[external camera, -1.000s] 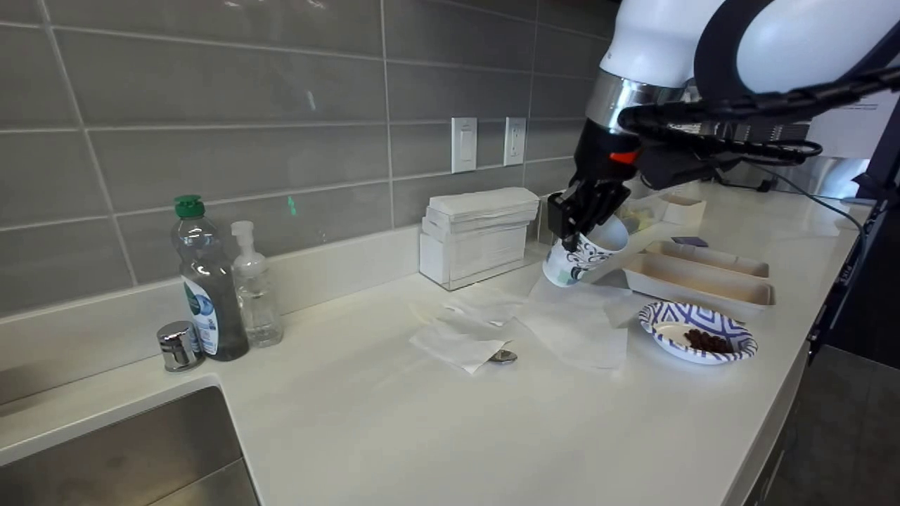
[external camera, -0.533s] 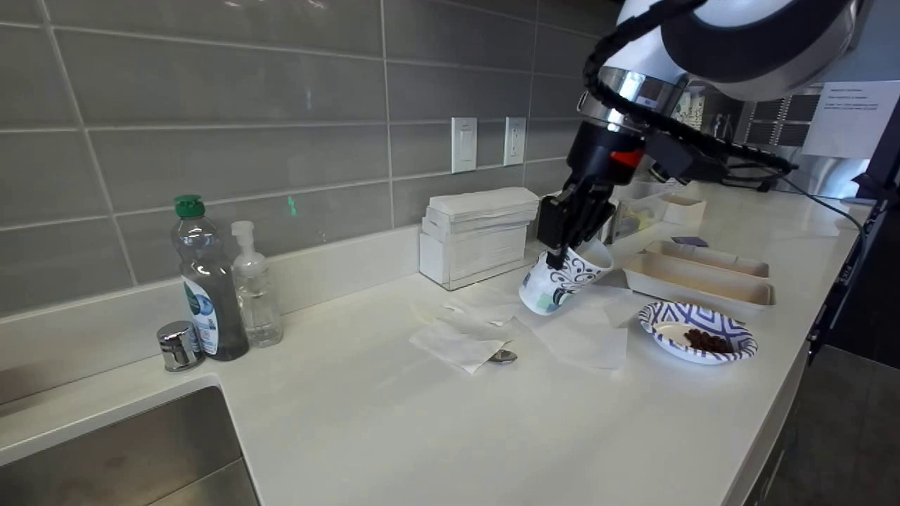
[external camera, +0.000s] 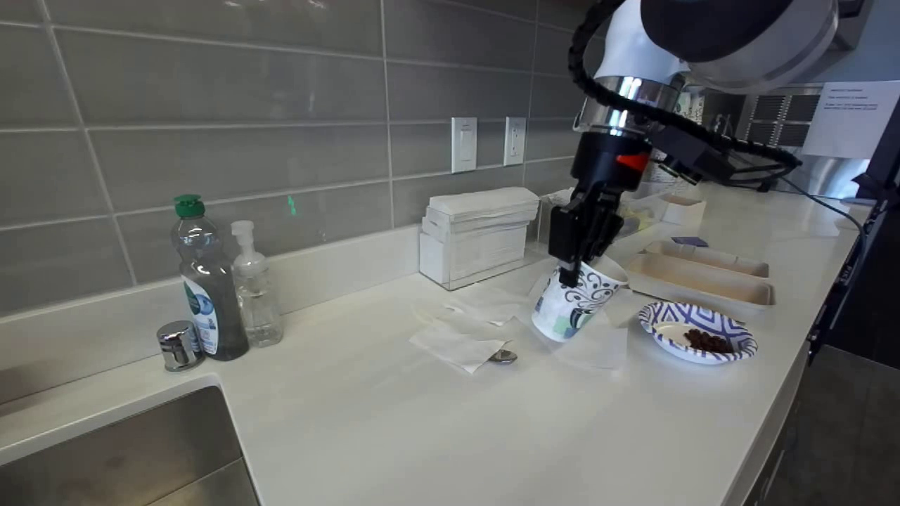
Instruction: Empty the content of the cup into the bowl
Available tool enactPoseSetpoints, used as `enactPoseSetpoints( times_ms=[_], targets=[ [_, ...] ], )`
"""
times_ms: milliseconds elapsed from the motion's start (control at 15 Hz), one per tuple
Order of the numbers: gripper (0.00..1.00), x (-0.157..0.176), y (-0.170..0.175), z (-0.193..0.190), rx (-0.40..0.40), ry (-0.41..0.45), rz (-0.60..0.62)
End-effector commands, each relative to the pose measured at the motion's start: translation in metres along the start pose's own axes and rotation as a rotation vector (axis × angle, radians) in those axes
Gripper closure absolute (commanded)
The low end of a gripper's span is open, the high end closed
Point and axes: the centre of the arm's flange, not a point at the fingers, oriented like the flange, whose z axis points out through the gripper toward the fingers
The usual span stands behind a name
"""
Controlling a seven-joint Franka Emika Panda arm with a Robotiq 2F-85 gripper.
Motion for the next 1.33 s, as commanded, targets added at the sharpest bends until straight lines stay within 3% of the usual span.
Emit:
enactPoseSetpoints(
  times_ms=[0, 800, 867, 933, 1267],
  targets=[
    [0.98, 0.013, 0.004, 0.01, 0.026, -0.075, -0.001],
    [0.98, 0.039, -0.006, 0.057, -0.013, -0.212, -0.007],
    [0.68, 0.04, -0.008, 0.058, -0.014, -0.217, -0.014],
    [0.68, 0.039, -0.012, 0.059, -0.024, -0.223, -0.016],
    [0.32, 0.021, -0.037, 0.052, -0.088, -0.237, -0.041]
  ],
)
